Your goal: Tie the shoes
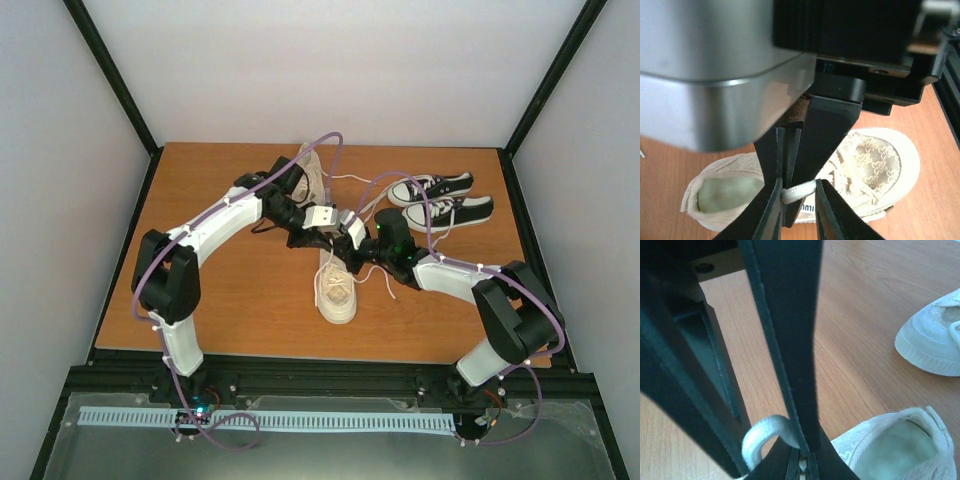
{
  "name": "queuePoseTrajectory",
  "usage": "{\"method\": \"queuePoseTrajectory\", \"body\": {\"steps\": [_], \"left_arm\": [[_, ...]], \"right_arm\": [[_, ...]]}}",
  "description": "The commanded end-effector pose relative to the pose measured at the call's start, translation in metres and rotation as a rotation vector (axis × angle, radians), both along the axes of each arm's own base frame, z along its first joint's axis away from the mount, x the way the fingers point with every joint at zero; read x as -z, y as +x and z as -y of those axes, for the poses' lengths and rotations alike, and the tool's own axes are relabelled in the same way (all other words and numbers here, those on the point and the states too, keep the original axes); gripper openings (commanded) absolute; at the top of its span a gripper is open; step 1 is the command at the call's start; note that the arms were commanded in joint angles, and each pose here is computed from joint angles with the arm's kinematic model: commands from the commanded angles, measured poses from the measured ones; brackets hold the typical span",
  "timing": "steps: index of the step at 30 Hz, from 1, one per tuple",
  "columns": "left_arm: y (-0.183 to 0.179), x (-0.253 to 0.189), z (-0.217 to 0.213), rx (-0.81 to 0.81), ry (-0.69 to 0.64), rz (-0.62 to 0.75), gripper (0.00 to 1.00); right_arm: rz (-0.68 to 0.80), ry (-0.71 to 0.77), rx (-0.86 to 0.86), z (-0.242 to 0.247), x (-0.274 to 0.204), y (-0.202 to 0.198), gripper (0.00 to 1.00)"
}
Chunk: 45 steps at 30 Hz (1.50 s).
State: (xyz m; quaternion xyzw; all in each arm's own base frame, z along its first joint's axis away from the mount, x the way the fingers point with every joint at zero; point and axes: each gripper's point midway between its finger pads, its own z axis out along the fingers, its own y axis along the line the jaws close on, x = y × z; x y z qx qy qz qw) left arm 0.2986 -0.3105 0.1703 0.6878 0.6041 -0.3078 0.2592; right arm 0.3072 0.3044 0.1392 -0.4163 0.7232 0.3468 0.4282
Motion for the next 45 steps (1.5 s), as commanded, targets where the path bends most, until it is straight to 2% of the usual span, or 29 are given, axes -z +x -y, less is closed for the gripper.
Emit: {"method": "queuePoseTrajectory", "body": {"steps": [1,3,6,11,19,23,26,30,32,38,45], "left_arm": [[-0.003,-0.006,0.005,0.031,-0.030,-0.012,0.15],[-0.006,-0.007,0.004,0.034,-0.032,-0.019,0.07],[-0.009,-0.008,0.002,0.036,-0.028,-0.022,0.01],[-0.010,-0.008,-0.002,0.020,-0.014,-0.004,0.01],[0.011,-0.007,-0.007,-0.109,0.025,0.068,0.01],[0.015,-0.010,-0.007,-0.148,0.023,0.059,0.01],[0.018,-0.010,-0.005,-0.173,0.019,0.046,0.01],[0.018,-0.008,-0.004,-0.200,0.016,0.002,0.01],[0.016,-0.007,-0.004,-0.199,0.016,-0.012,0.01],[0.013,-0.009,-0.003,-0.206,0.006,-0.045,0.01],[0.015,-0.005,0.000,-0.241,0.006,-0.085,0.01]], "right_arm": [[0.060,0.027,-0.016,-0.002,-0.022,0.004,0.03],[0.057,0.023,-0.014,-0.002,-0.021,0.004,0.04],[0.054,0.008,-0.001,0.000,-0.018,0.006,0.09],[0.062,-0.022,0.042,0.008,-0.014,0.007,0.22],[0.074,-0.108,0.122,0.035,-0.008,-0.005,0.47],[0.039,-0.047,0.061,0.028,-0.011,-0.020,0.64],[0.001,0.014,0.045,0.017,-0.012,-0.017,0.69],[-0.008,0.061,0.091,0.009,-0.011,-0.003,0.69],[-0.015,0.060,0.096,0.006,-0.009,0.001,0.64],[-0.023,0.067,0.096,0.003,-0.007,0.004,0.33],[-0.055,0.067,0.061,-0.003,0.001,0.002,0.32]]}}
